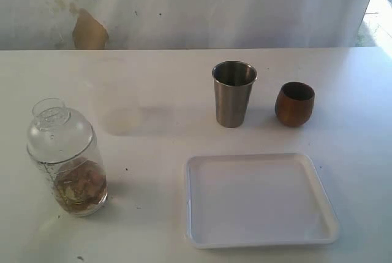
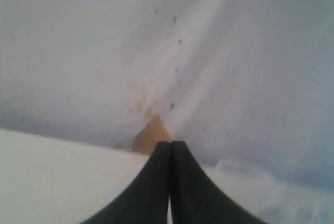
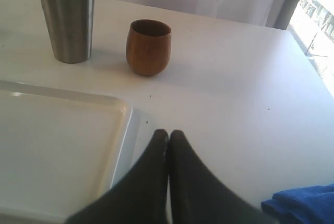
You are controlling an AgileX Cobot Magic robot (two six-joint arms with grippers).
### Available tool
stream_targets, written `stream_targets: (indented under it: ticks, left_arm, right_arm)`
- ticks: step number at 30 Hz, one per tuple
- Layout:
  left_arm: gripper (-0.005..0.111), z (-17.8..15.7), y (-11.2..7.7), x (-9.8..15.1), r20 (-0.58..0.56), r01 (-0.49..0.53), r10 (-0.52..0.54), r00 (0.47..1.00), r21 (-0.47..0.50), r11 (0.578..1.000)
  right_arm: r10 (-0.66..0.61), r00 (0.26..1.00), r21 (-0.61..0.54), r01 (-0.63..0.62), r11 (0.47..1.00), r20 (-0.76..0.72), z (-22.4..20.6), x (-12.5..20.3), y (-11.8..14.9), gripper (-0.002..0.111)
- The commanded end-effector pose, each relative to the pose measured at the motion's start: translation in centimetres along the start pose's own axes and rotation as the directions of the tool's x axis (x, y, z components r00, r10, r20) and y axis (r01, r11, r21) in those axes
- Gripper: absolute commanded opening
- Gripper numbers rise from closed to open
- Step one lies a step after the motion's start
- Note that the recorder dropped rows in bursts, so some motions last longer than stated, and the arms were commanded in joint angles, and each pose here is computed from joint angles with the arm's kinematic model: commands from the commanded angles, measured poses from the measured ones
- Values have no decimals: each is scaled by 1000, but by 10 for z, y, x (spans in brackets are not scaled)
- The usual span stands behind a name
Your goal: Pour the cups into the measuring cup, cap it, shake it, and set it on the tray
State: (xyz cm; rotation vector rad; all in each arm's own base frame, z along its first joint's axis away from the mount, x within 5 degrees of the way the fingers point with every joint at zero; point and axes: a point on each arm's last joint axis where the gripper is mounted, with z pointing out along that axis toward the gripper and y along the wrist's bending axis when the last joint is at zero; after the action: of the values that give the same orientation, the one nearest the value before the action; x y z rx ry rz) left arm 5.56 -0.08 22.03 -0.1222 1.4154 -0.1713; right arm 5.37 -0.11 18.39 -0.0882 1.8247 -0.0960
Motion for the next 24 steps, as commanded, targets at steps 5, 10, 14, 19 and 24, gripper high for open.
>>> stream_targets:
  ticks: [5, 10, 14, 19, 24]
  left_arm:
    - [62, -1, -3, -20, 221, 124, -137, 966, 70, 990]
    - [105, 11, -8, -16, 157, 87, -102, 982, 96, 992]
    - [105, 21, -20, 2, -41, 5, 4, 999, 213, 977]
    - [105, 25, -34, 19, -198, -14, 96, 975, 382, 924]
    - [105, 31, -41, 26, -212, -57, 178, 961, 480, 875]
  right_arm:
    - [2, 1000, 8, -2, 1000, -1, 0, 2, 0, 0]
    - [2, 1000, 8, -2, 1000, -1, 0, 2, 0, 0]
    - [2, 1000, 8, -2, 1000, -1, 0, 2, 0, 0]
    - [2, 1000, 8, -2, 1000, -1, 0, 2, 0, 0]
    - [2, 1000, 8, -2, 1000, -1, 0, 2, 0, 0]
